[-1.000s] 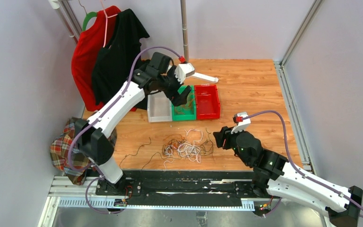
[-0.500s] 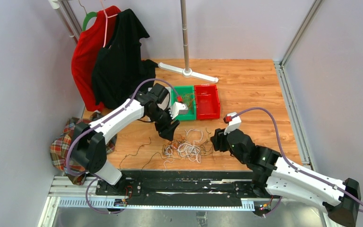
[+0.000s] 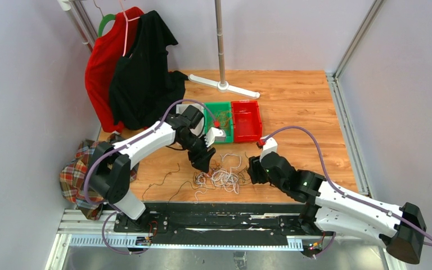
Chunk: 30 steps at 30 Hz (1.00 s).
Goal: Untangle the cables
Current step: Untie the cable.
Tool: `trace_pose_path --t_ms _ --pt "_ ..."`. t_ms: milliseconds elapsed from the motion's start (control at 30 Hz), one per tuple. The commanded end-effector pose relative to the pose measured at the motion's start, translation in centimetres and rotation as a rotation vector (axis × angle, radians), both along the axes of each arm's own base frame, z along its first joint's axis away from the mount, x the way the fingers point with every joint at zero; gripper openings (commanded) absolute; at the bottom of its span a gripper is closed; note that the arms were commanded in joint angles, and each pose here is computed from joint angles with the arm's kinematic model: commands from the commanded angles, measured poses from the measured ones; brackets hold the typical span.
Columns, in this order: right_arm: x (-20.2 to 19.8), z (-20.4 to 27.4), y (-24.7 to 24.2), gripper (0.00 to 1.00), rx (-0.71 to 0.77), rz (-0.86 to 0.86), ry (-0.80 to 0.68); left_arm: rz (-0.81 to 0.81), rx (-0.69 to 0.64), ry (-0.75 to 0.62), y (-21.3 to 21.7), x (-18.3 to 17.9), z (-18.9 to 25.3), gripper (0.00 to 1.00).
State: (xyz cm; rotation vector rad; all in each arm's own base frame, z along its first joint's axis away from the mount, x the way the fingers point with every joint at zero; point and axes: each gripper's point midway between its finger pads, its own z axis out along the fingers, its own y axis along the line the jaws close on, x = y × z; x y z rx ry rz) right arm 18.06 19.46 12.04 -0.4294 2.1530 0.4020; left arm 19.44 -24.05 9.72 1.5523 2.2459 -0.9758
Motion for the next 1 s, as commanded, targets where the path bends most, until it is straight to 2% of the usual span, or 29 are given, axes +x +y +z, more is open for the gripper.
trace_pose_path --t_ms 0,200,333,467,567,733,867,967 --pt "0.6 -0.8 -0.9 0.55 -0.048 -0.050 0.017 -0.017 -0.042 -0.031 -1.1 0.4 0.4 0.55" --pt "1.5 -4.2 -0.2 0.53 -0.026 -0.061 0.081 0.003 -0.045 -0.083 -0.8 0.6 1.9 0.58" --pt "2.5 -5.3 0.2 0.49 -0.038 -0.053 0.067 0.005 -0.063 -0.127 -0.5 0.5 4.3 0.72" --pt "3.5 -5.5 0.7 0.37 -0.054 -0.050 0.051 0.018 -0.093 -0.197 -0.5 0.9 7.4 0.80" --pt "4.0 -4.4 1.9 0.26 -0.024 -0.008 0.019 0.037 -0.119 -0.230 -0.6 1.1 9.3 0.83" --pt "4.5 -1.8 2.6 0.02 -0.015 0.026 -0.019 0.059 -0.138 -0.275 -0.5 1.5 11.5 0.85" --pt "4.7 2.2 2.8 0.01 0.010 0.044 -0.071 0.073 -0.161 -0.309 -0.3 1.7 12.9 0.85" --pt "4.5 6.4 3.1 0.01 0.083 0.072 -0.135 0.074 -0.180 -0.332 -0.2 1.6 14.0 0.86"
